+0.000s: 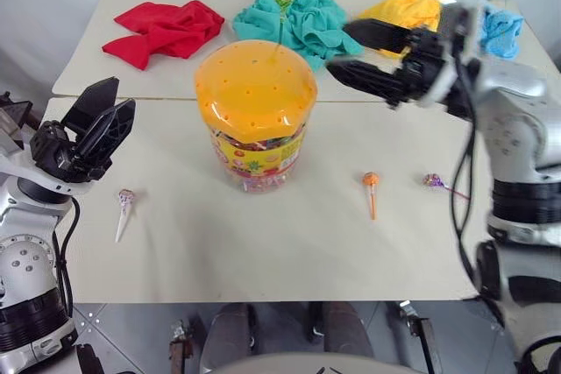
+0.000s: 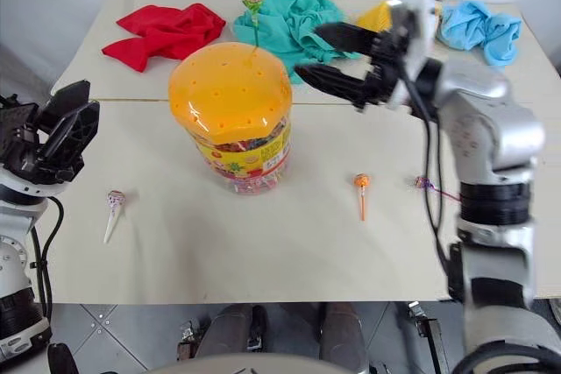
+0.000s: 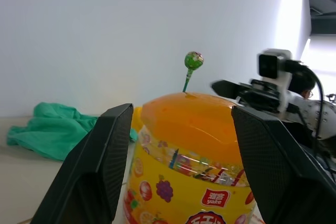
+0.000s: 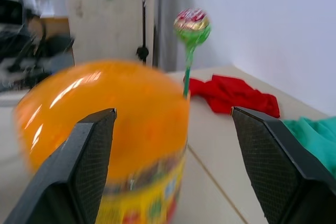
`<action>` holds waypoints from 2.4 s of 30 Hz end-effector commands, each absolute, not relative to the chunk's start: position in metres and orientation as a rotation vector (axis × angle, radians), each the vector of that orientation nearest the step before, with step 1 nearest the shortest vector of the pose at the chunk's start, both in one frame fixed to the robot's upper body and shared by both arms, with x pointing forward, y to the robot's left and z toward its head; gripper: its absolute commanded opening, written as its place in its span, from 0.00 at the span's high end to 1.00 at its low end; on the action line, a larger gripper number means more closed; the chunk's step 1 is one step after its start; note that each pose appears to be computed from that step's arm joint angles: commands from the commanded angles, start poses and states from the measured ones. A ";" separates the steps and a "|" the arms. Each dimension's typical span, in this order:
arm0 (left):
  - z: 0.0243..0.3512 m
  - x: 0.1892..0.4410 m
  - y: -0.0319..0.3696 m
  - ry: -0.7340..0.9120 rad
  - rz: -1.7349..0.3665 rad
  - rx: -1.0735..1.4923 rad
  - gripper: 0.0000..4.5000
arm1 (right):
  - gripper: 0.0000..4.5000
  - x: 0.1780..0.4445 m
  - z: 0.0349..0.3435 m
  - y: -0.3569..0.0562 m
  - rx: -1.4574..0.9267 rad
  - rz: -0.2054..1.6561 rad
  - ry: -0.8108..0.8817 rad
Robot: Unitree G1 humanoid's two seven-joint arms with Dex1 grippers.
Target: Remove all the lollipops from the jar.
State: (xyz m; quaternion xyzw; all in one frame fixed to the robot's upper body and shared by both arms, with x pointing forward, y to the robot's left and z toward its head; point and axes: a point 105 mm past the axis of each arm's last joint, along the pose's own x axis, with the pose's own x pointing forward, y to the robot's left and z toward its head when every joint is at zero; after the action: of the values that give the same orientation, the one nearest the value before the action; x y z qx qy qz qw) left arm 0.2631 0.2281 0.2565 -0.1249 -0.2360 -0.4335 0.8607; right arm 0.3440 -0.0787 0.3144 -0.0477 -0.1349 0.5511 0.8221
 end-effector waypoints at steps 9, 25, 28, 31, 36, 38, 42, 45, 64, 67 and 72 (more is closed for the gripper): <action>0.261 0.255 0.221 -0.514 -0.932 -0.231 0.29 | 0.19 0.356 0.334 -0.027 -0.026 1.219 -0.263; 0.261 0.256 0.218 -0.549 -0.956 -0.215 0.29 | 1.00 0.360 0.355 -0.020 0.043 1.223 -0.367; 0.260 0.251 0.214 -0.525 -1.014 -0.165 0.29 | 1.00 0.355 0.380 -0.050 0.135 1.232 -0.489; 0.259 0.242 0.210 -0.475 -1.099 -0.087 0.29 | 1.00 0.356 0.388 -0.086 0.104 1.171 -0.493; 0.245 0.229 0.203 -0.339 -1.238 0.050 0.29 | 1.00 0.361 0.331 -0.159 -0.246 1.018 -0.134; 0.238 0.225 0.201 -0.294 -1.276 0.095 0.29 | 1.00 0.359 0.310 -0.183 -0.333 0.960 -0.003; 0.217 0.218 0.196 -0.185 -1.346 0.168 0.29 | 1.00 0.346 0.260 -0.237 -0.519 0.821 0.240; 0.209 0.221 0.195 -0.189 -1.341 0.193 0.29 | 1.00 0.330 0.204 -0.272 -0.569 0.745 0.395; 0.192 0.251 0.210 -0.093 -1.113 0.260 0.29 | 0.26 0.305 0.178 -0.282 -0.385 0.778 0.085; 0.190 0.254 0.216 -0.071 -1.053 0.291 0.29 | 0.02 0.300 0.196 -0.248 -0.374 0.904 -0.039; 0.171 0.257 0.229 -0.004 -0.935 0.305 0.29 | 0.01 0.295 0.200 -0.182 -0.438 1.089 -0.185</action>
State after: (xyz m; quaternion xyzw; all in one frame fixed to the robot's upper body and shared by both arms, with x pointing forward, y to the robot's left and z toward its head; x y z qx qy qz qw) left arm 0.2574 0.2232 0.1718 0.1322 -0.0023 -0.4701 0.8726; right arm 0.2983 -0.1980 0.1921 -0.1902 -0.0520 0.4980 0.8444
